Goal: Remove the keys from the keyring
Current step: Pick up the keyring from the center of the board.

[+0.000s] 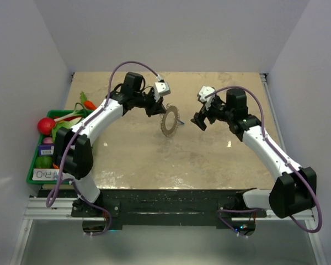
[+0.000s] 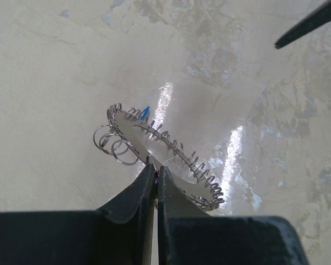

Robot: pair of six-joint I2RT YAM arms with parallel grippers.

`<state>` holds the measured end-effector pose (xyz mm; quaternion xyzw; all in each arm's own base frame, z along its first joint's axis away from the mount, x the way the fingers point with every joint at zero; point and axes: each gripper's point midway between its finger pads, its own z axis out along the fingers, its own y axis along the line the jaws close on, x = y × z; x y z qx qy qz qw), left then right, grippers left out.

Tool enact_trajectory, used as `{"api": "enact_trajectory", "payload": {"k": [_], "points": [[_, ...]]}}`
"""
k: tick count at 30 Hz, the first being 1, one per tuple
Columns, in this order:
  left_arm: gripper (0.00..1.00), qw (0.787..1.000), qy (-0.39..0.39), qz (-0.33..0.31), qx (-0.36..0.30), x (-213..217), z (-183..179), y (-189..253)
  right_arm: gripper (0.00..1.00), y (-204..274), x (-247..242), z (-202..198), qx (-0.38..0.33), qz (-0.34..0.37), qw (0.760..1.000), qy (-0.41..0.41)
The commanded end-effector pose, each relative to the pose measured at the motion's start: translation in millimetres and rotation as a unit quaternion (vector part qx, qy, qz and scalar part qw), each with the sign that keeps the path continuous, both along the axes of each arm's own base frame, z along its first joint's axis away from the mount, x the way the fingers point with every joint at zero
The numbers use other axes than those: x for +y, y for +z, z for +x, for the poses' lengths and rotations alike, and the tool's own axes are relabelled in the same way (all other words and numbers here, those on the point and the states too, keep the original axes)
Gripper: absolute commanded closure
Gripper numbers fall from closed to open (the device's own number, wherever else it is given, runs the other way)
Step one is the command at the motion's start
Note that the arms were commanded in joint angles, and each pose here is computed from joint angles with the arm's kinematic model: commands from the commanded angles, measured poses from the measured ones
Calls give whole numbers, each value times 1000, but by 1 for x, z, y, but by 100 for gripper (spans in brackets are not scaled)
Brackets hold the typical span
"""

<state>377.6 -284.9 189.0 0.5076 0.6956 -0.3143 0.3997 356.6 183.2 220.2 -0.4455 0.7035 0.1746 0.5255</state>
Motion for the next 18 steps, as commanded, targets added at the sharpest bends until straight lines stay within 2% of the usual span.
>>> {"api": "enact_trajectory", "payload": {"k": [1, 5, 10, 18], "points": [[100, 997, -51, -42, -37, -5, -25, 34, 1, -8, -1, -11, -3, -13, 1000, 19], [100, 995, -91, -42, -19, -5, -43, 30, 1, -15, -2, -16, -4, -12, 999, 50], [100, 991, -131, -34, -3, -3, -58, 39, 1, -21, 8, -26, 31, 15, 993, 115], [100, 984, -149, -81, -46, -4, -77, 64, 4, -47, 23, -27, 80, 33, 977, 197]]}}
